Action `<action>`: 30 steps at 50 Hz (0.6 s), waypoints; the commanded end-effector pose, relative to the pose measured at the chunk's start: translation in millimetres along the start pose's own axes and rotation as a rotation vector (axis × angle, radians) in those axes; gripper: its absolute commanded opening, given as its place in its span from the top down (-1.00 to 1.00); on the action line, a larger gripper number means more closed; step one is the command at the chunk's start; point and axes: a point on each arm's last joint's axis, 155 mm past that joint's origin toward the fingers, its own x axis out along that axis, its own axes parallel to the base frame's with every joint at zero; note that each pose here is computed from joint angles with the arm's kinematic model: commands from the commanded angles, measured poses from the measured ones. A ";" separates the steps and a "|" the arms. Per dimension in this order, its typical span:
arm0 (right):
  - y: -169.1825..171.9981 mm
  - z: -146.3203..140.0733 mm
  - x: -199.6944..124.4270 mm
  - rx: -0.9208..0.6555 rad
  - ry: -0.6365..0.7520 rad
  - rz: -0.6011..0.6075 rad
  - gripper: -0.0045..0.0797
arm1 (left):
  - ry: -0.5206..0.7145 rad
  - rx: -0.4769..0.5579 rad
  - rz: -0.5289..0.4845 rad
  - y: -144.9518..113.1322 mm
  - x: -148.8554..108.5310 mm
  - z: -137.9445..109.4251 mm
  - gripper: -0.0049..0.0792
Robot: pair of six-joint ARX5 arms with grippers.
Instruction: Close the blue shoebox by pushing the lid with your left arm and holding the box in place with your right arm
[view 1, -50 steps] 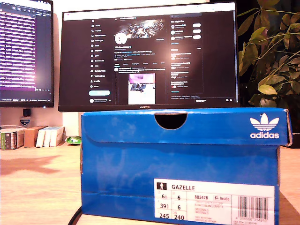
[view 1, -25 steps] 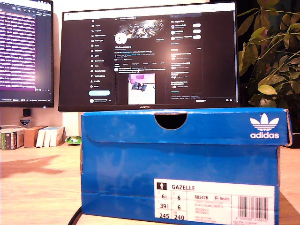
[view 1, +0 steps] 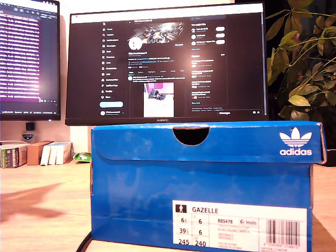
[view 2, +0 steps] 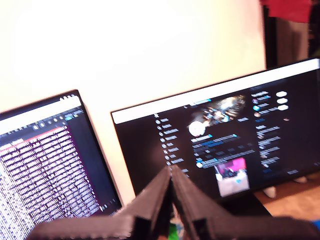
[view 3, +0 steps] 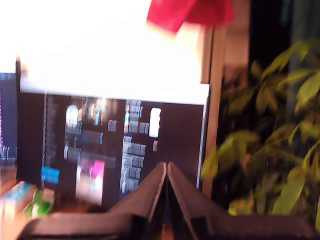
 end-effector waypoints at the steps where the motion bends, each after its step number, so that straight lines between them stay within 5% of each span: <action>1: 4.6 8.3 -5.8 -0.031 -0.026 0.012 0.84 | 0.052 -0.028 -0.011 -4.1 2.9 -29.5 0.93; 13: 3.1 9.6 -17.8 -0.055 -0.027 -0.012 0.81 | 0.065 -0.079 -0.010 -16.9 -10.2 -87.8 0.93; 30: 4.0 -29.7 -12.9 -0.109 0.063 -0.003 0.81 | 0.066 -0.130 0.000 -25.1 -16.0 -141.9 0.93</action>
